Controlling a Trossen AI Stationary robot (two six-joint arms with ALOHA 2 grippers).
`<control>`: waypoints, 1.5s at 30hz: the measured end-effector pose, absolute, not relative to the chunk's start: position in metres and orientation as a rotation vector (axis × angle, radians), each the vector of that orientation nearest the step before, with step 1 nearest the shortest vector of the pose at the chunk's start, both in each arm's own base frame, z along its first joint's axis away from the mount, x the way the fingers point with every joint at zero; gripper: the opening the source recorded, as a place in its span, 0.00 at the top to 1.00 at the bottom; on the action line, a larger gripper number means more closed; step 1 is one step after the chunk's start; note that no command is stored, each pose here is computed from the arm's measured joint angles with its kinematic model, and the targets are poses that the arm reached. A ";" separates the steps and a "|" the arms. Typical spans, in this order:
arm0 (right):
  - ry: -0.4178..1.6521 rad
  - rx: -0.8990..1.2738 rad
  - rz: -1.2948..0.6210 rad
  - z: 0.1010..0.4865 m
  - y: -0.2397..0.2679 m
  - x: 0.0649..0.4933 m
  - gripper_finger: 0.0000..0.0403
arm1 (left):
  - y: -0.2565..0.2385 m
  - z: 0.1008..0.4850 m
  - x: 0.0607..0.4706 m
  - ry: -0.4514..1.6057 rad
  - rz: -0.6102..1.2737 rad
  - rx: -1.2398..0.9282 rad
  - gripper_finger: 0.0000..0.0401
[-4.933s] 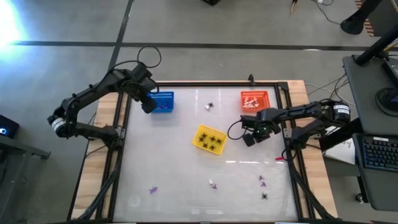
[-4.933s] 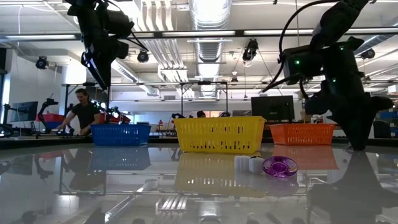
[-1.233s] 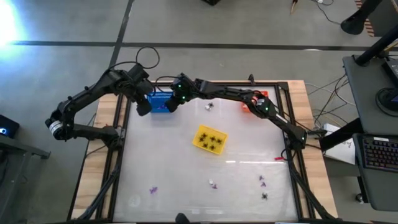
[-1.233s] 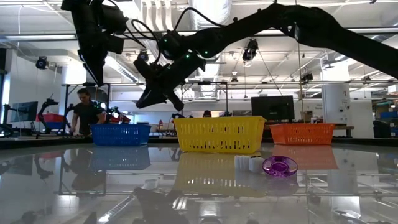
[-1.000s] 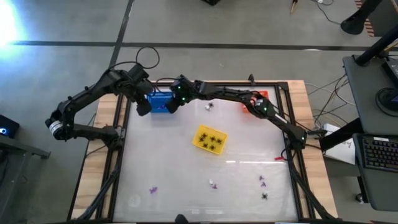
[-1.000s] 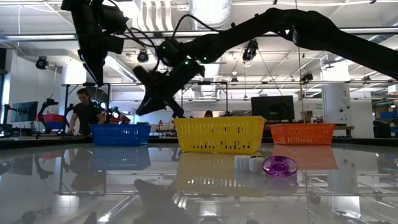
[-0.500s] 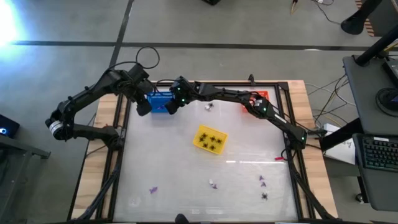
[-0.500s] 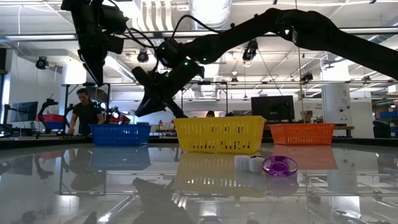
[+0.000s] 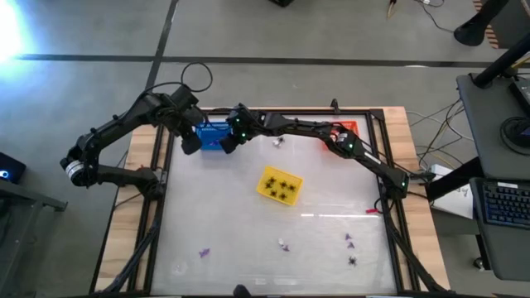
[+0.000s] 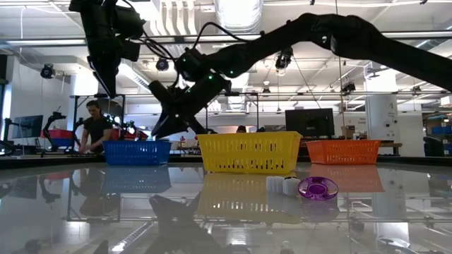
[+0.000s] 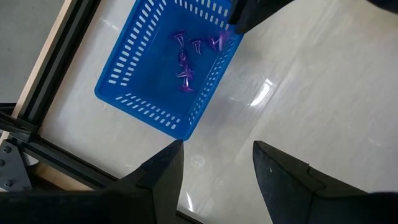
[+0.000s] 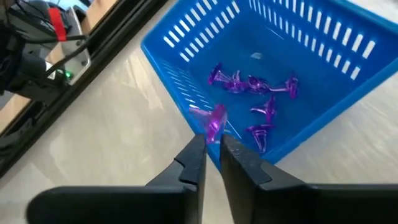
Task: Sort Halloween decoration
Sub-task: Put the purple witch hat toy into the blue bin, then put the black spider toy into the yellow bin
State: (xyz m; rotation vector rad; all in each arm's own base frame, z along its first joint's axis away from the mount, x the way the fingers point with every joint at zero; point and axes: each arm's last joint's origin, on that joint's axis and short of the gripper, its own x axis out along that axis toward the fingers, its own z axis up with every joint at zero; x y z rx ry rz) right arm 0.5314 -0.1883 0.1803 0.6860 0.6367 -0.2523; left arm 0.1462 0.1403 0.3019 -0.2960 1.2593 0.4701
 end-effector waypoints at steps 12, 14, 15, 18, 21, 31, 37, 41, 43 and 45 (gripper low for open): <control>0.649 0.703 -0.256 0.189 -0.188 0.527 0.80 | 0.139 0.301 0.145 1.275 0.465 -0.304 0.56; 0.696 0.692 -0.257 0.201 -0.185 0.520 0.80 | 0.139 0.301 0.145 1.275 0.465 -0.304 0.56; 0.725 0.678 -0.254 0.208 -0.183 0.515 0.80 | 0.139 0.301 0.145 1.275 0.465 -0.304 0.56; 0.831 0.626 -0.250 0.226 -0.177 0.499 0.80 | 0.139 0.301 0.145 1.279 0.463 -0.309 0.56; 0.896 0.602 -0.244 0.243 -0.172 0.485 0.79 | 0.139 0.301 0.145 1.271 0.485 -0.343 0.56; 1.049 0.450 -0.410 0.285 -0.162 0.446 0.70 | 0.139 0.298 0.145 1.293 0.475 -0.348 0.56; 1.165 0.445 -0.462 0.272 -0.174 0.436 0.65 | 0.148 0.295 0.154 1.257 0.454 -0.277 0.56; 1.215 0.462 -0.482 0.257 -0.186 0.432 0.65 | 0.154 0.289 0.160 1.258 0.465 -0.294 0.56; 1.235 0.467 -0.482 0.251 -0.192 0.428 0.65 | 0.156 0.285 0.162 1.275 0.458 -0.300 0.56; 1.255 0.481 -0.478 0.245 -0.198 0.424 0.65 | 0.157 0.283 0.164 1.285 0.454 -0.305 0.56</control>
